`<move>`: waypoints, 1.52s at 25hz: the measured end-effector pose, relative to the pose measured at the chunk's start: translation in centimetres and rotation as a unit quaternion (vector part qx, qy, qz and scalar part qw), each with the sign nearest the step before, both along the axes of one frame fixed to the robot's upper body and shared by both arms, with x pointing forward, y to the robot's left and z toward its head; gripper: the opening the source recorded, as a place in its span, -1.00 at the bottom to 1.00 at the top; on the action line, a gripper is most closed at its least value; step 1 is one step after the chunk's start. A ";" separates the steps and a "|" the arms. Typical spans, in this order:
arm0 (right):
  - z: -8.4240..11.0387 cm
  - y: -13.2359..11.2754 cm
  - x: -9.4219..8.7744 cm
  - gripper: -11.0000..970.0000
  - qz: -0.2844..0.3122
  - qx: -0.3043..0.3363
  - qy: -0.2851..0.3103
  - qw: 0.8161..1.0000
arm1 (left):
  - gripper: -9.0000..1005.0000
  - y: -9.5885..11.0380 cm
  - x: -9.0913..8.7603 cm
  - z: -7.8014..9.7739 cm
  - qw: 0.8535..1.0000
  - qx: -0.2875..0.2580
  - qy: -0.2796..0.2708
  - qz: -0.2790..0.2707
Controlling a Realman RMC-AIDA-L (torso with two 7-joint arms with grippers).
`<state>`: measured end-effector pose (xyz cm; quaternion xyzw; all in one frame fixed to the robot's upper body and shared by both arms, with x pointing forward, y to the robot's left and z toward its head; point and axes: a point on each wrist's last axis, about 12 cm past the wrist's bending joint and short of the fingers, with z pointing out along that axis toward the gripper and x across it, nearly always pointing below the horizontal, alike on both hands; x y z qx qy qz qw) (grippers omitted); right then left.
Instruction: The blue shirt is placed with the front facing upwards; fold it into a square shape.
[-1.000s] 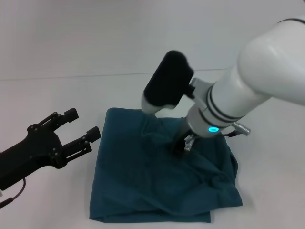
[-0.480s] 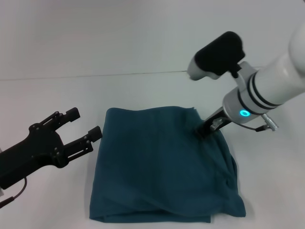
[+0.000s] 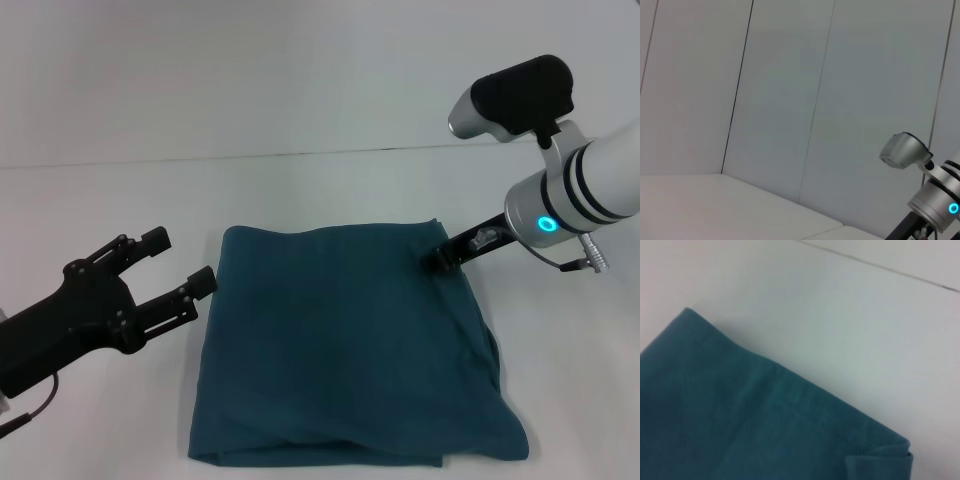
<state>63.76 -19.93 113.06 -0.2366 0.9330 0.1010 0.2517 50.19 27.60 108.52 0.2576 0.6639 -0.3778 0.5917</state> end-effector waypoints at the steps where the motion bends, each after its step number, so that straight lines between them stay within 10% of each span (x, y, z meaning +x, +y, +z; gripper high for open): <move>1: 0.1 -0.1 0.0 -0.71 -0.001 0.004 -0.001 1.000 | 0.71 0.0 0.0 0.0 1.000 0.000 0.000 0.000; 14: 5.4 -2.7 0.6 0.31 -0.015 0.043 -0.123 0.991 | 0.71 0.3 0.0 0.1 1.000 -0.001 -0.003 0.004; 18: 4.3 -2.7 -0.5 0.57 0.027 0.122 -0.185 0.975 | 0.71 0.6 -0.2 0.0 1.000 -0.002 -0.001 0.013; 23: -0.4 -2.3 -2.7 0.27 0.077 0.226 -0.225 0.945 | 0.71 0.8 -0.4 -0.3 1.000 -0.002 0.001 0.017; 32: -9.5 -3.4 -7.5 -0.33 0.129 0.214 -0.234 0.940 | 0.71 0.7 -0.4 -0.4 1.000 -0.004 0.004 0.017; 38: -10.8 -4.1 -8.1 -0.74 0.097 0.205 -0.226 0.947 | 0.71 0.5 -0.4 -0.7 1.000 -0.004 0.010 0.014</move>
